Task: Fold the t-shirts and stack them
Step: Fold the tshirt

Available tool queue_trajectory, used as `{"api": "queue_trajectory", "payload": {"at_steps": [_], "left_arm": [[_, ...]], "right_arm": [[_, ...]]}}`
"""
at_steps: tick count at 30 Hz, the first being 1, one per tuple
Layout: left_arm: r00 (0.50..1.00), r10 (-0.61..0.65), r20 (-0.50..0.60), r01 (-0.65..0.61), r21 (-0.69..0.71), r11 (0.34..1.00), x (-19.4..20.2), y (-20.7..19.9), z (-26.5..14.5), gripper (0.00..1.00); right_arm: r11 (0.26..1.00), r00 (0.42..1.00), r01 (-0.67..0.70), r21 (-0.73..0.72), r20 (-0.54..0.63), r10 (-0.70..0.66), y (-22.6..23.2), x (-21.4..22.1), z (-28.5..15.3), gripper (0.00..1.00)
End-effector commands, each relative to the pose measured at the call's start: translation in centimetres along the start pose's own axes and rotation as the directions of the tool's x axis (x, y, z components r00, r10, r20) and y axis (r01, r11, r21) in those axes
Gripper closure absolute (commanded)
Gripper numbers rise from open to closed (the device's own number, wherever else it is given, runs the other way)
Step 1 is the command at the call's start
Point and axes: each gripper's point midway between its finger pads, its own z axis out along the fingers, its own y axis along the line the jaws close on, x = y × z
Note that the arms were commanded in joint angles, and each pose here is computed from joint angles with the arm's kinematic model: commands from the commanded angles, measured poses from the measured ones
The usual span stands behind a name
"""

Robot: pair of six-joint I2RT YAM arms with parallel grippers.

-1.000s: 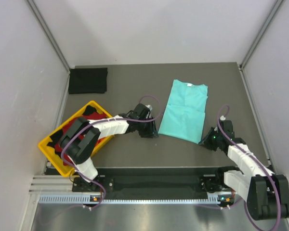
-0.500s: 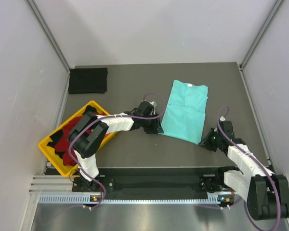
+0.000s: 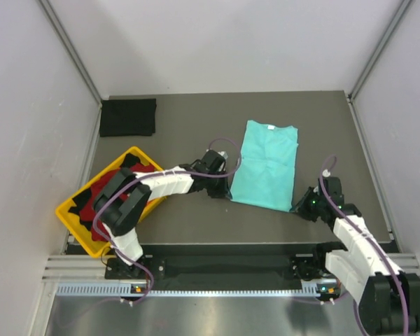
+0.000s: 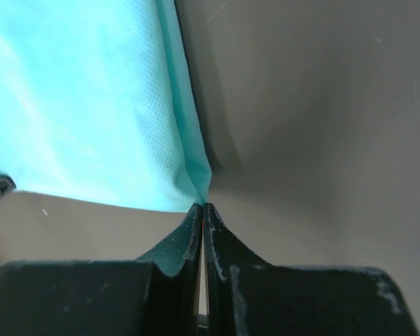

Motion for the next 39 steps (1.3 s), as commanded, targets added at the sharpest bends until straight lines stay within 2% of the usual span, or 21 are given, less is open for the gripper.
{"api": "queue_trajectory", "payload": {"at_steps": [1, 12, 20, 27, 32, 35, 36, 39], "left_arm": [[0.999, 0.034, 0.032, -0.034, -0.007, 0.999, 0.8, -1.4, -3.3, 1.0], [0.998, 0.045, 0.034, -0.046, 0.019, 0.999, 2.6, -3.7, -6.1, 1.0], [0.994, 0.082, 0.073, -0.081, -0.012, 0.997, -0.9, -5.4, -6.3, 1.0], [0.982, 0.081, 0.172, -0.086, 0.019, 0.996, -8.7, -8.1, -6.7, 1.0], [0.976, 0.025, 0.217, -0.035, 0.045, 0.998, -14.3, -7.5, -6.1, 1.0], [0.966, -0.008, 0.257, -0.025, 0.124, 0.992, -18.0, -8.1, -6.3, 1.0], [0.954, -0.007, 0.299, -0.044, 0.161, 0.986, -19.8, -9.0, -6.8, 1.0], [0.946, -0.004, 0.324, -0.076, 0.234, 0.969, -22.4, -9.7, -6.5, 1.0]], "right_arm": [[1.0, 0.999, 0.028, 0.002, 0.032, -0.028, 0.6, -0.8, -1.9, 1.0], [0.994, 0.994, 0.056, -0.089, 0.099, -0.048, 2.4, -0.8, -5.5, 1.0], [0.979, 0.979, 0.125, -0.162, 0.178, -0.096, 6.1, -4.3, -7.3, 1.0], [0.969, 0.958, 0.191, -0.159, 0.247, -0.148, 9.9, -9.8, -7.9, 1.0], [0.959, 0.946, 0.23, -0.167, 0.271, -0.179, 12.9, -14.1, -6.9, 1.0], [0.957, 0.941, 0.238, -0.166, 0.282, -0.185, 14.1, -16.6, -6.2, 1.0], [0.955, 0.937, 0.246, -0.165, 0.292, -0.191, 14.4, -17.3, -6.1, 1.0], [0.949, 0.933, 0.263, -0.176, 0.296, -0.204, 15.5, -19.4, -5.1, 1.0]]}}
